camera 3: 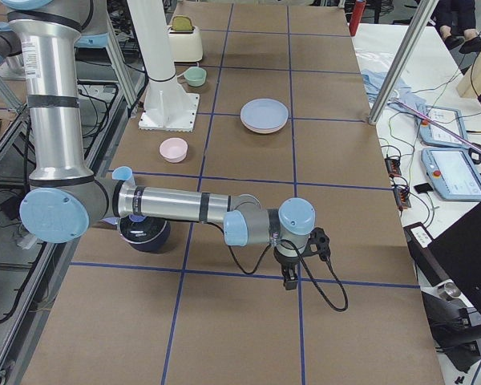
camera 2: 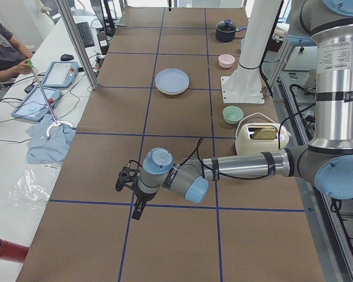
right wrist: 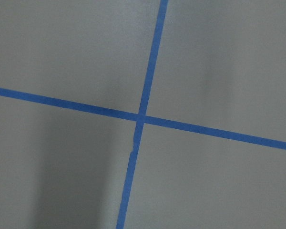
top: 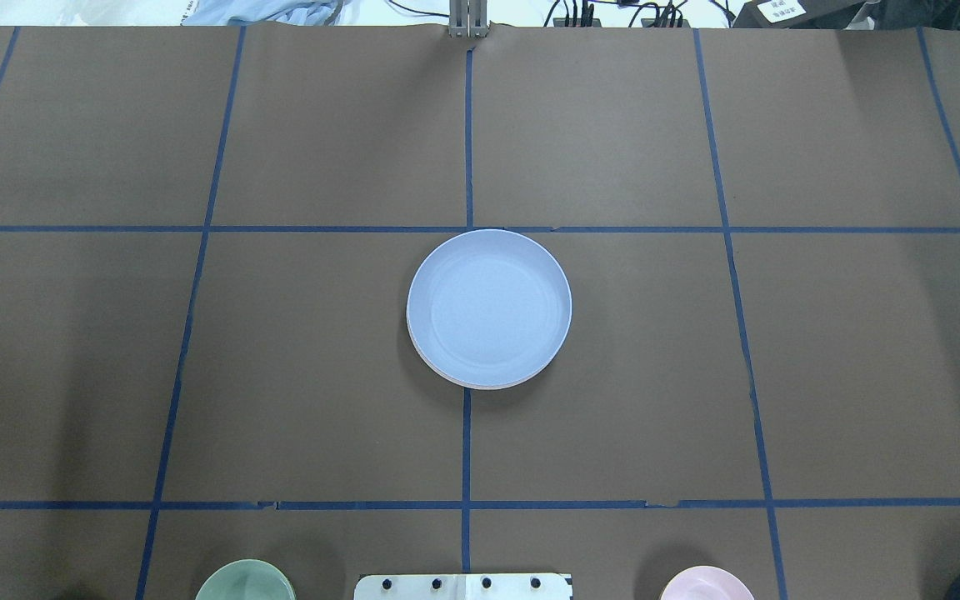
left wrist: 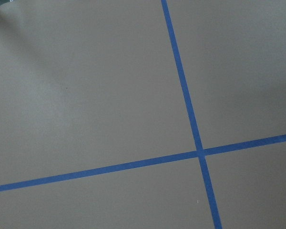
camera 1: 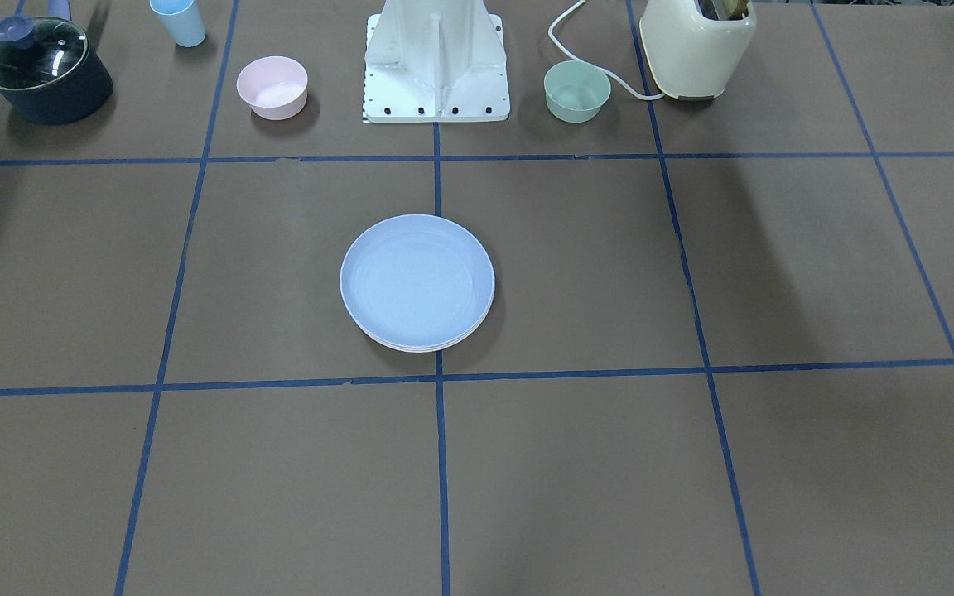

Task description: Stack three plates with pink and blue

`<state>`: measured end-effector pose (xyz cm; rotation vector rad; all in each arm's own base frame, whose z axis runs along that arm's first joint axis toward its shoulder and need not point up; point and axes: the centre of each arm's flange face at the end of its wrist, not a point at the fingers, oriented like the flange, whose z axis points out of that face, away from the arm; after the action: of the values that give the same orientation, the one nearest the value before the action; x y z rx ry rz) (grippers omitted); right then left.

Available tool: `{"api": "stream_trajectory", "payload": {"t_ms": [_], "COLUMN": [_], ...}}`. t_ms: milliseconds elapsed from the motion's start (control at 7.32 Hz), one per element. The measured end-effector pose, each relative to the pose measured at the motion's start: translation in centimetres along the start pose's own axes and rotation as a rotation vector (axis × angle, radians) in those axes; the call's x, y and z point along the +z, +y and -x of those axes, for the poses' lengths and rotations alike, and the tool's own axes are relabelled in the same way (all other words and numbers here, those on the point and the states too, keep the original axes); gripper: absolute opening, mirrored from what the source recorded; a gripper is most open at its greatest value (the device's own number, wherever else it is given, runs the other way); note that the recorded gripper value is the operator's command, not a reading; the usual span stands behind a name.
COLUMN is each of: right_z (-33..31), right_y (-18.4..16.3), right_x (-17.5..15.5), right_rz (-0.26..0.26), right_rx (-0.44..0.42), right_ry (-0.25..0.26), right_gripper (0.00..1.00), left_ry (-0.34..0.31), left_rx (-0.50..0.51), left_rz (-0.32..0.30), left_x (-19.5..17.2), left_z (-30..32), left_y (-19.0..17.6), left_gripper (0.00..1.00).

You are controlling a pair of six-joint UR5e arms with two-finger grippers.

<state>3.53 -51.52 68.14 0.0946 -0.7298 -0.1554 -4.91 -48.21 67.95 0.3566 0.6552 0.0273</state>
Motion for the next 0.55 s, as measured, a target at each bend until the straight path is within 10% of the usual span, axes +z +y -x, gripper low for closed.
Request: {"api": "stream_trajectory", "payload": {"t_ms": [547], "right_z": [-0.5], "right_y": [0.8], "right_x": [0.4], "right_rz": [0.010], "right_rx": [0.015], "right_ry": [0.001], "right_gripper": [1.00], "left_ry": [-0.004], "left_rx": [-0.057], "left_rz": [0.153], "left_x": [-1.2], "left_z": [-1.5], "left_y": [-0.5], "left_gripper": [1.00]}}
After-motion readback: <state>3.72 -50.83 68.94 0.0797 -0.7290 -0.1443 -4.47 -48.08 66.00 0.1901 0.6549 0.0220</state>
